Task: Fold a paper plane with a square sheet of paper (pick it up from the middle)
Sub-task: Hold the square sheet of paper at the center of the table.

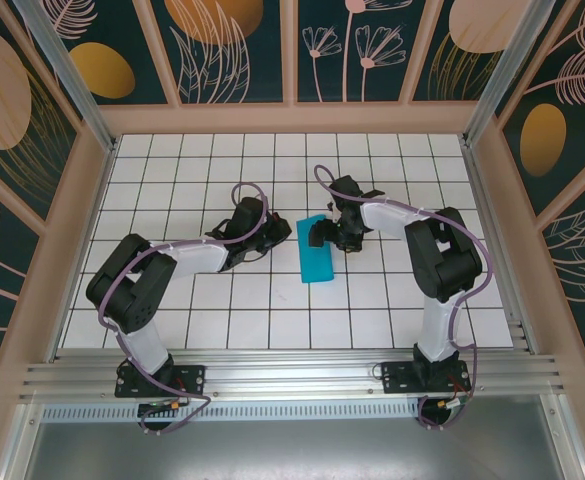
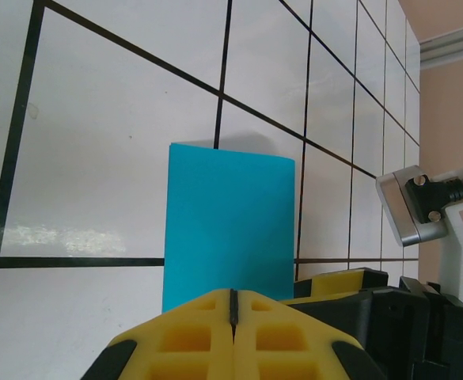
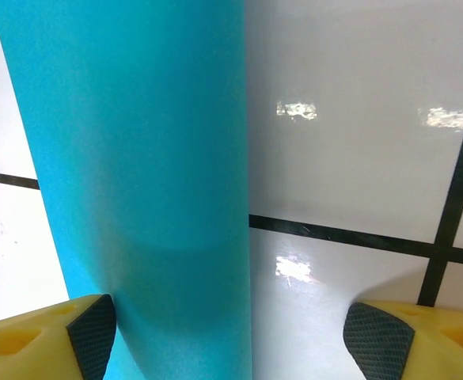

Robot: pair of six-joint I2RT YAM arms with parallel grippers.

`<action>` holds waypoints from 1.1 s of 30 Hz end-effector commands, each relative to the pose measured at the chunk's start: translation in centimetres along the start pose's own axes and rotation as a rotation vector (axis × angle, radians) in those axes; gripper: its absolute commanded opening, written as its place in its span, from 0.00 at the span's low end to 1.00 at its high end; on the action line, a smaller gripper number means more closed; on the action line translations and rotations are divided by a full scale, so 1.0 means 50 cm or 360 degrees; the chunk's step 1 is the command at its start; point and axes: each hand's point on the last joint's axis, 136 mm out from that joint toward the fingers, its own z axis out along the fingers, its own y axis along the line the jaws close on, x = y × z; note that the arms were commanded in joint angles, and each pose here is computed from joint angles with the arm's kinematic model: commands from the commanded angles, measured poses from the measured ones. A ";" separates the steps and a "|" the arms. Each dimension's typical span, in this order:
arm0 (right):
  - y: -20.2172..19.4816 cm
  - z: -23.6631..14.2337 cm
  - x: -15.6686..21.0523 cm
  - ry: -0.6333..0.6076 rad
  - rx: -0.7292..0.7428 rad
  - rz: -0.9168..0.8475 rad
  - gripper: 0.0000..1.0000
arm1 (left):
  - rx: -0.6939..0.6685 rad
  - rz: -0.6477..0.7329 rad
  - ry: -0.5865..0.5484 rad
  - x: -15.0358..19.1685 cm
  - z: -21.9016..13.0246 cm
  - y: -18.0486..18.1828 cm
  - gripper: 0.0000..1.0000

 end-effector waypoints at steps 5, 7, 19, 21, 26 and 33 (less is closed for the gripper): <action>-0.123 0.109 0.085 0.0227 0.0274 0.0090 0.79 | 0.0036 -0.0004 0.0025 0.004 0.006 -0.009 0.07; -0.122 0.110 0.085 0.0225 0.0269 0.0098 0.79 | 0.0040 -0.0003 0.0028 0.004 0.008 -0.010 0.07; -0.115 0.117 0.086 0.0240 0.0209 0.0097 0.82 | 0.0043 0.0000 0.0034 0.005 0.009 -0.011 0.07; -0.115 0.118 0.087 0.0248 0.0214 0.0077 0.83 | 0.0049 0.0005 0.0041 0.007 0.010 -0.013 0.07; -0.121 0.122 0.091 0.0266 0.0254 0.0056 0.83 | 0.0058 0.0007 0.0050 0.007 0.013 -0.016 0.07; -0.132 0.128 0.100 0.0298 0.0311 0.0016 0.83 | 0.0058 0.0008 0.0075 0.013 0.018 -0.013 0.07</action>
